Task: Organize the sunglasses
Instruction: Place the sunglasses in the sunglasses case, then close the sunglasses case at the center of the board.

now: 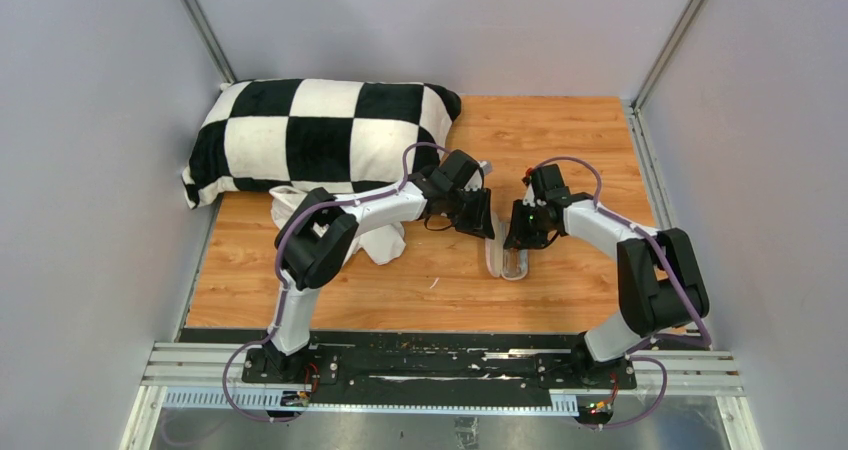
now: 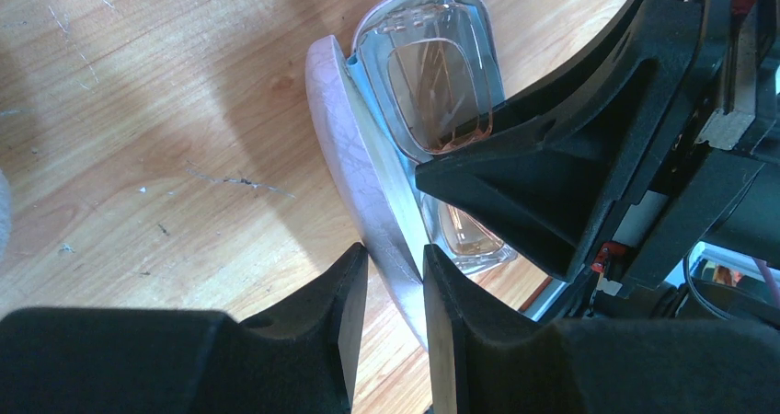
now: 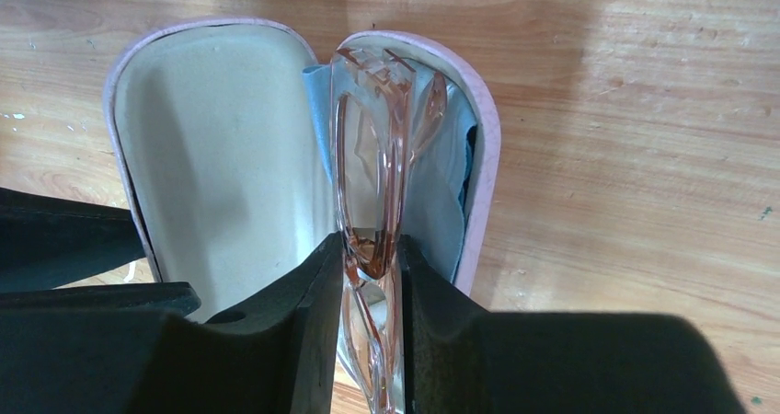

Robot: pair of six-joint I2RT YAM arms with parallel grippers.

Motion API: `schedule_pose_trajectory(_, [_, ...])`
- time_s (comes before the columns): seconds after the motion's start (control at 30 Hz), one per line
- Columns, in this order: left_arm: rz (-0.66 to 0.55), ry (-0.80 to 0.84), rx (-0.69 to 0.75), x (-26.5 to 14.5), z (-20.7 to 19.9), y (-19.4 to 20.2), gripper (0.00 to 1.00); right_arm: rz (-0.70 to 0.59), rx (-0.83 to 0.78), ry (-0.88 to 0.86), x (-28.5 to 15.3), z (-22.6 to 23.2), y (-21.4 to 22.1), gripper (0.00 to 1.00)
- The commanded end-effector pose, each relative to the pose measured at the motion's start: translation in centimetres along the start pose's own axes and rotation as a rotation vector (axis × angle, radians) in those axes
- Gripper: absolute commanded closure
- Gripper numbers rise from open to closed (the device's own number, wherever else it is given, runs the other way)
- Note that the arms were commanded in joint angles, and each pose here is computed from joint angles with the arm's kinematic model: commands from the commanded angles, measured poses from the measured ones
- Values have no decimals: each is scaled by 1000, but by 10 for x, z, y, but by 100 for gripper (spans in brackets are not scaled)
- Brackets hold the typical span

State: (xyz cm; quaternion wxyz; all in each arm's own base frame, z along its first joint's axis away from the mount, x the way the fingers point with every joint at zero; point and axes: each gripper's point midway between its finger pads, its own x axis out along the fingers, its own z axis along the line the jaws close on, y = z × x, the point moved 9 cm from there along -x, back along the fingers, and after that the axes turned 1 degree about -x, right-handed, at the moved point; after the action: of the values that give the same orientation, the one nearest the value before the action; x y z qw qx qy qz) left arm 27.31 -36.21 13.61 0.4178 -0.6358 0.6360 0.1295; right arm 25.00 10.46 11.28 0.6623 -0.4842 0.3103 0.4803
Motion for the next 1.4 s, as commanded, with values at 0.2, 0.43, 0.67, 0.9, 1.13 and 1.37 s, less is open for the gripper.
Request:
schedule_pose_trajectory(0.2, [16,16,7,6,-3,0,67,5,-18,-2,-3,-4,0,56])
schedule_pose_trajectory(0.43, [18,16,5,6,-2,1,67,-39,-18,10,-19,0,-3,49])
schedule_pose_trajectory(0.67, [18,16,4,6,-2,2,67,-61,-18,25,-31,2,-4,49])
schedule_pose_trajectory(0.9, [13,20,7,4,-4,0,67,-148,53,83,-52,-7,-4,52])
schedule_pose_trajectory(1.13, [0,33,0,5,-6,-3,67,-178,301,-42,-49,-43,2,58])
schedule_pose_trajectory(1.37, [-16,33,-7,4,-9,-6,68,-155,359,-91,-34,-52,6,61])
